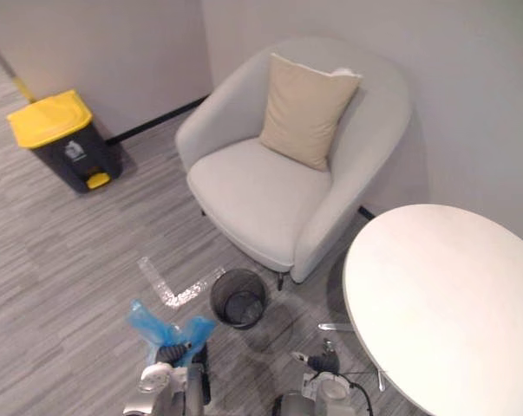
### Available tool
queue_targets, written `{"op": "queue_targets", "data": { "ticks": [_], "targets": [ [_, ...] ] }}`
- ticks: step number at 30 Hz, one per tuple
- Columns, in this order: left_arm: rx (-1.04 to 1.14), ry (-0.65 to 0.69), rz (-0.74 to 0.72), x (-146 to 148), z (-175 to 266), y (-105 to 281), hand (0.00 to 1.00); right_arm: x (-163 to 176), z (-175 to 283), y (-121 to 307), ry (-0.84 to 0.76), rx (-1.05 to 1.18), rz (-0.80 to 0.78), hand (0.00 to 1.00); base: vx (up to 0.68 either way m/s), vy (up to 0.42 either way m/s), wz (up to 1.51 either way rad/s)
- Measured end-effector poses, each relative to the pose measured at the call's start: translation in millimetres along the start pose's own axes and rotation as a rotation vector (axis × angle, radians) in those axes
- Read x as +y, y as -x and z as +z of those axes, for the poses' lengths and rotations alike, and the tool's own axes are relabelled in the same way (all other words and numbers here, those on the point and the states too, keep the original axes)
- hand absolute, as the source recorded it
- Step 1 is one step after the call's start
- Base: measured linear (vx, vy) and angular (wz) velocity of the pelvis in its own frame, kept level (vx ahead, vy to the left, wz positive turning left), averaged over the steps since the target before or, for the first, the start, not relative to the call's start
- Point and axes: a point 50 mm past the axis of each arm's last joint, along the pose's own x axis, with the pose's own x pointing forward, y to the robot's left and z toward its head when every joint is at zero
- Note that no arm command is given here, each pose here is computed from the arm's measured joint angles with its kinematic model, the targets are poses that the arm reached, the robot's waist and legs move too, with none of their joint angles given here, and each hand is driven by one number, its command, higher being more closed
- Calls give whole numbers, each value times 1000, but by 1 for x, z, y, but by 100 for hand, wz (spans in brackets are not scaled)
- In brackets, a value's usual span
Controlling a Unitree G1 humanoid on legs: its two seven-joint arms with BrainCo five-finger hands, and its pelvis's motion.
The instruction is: Gather rubbish on tea table into small bin, then transfer packed bag to large trash can.
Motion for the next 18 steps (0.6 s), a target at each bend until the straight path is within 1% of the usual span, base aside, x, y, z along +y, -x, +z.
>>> {"op": "queue_targets", "data": {
  "ticks": [6, 10, 15, 18],
  "targets": [
    [-16, -49, -24, -4, 7, -3, 100, -1, 1, -1, -5, 1, -13, 0, -63, 121, 63],
    [-3, -148, -43, -1, 0, -3, 100, -4, 1, -5, 11, 19, -17, 0, -82, 165, 55],
    [45, -211, -10, 18, -11, -3, 100, -1, -15, -3, 22, 97, -10, 0, 32, 113, 46],
    [43, -243, 3, 25, -11, -4, 100, 0, -15, -3, 24, 102, -11, 0, 142, 74, 38]
  ]
}}
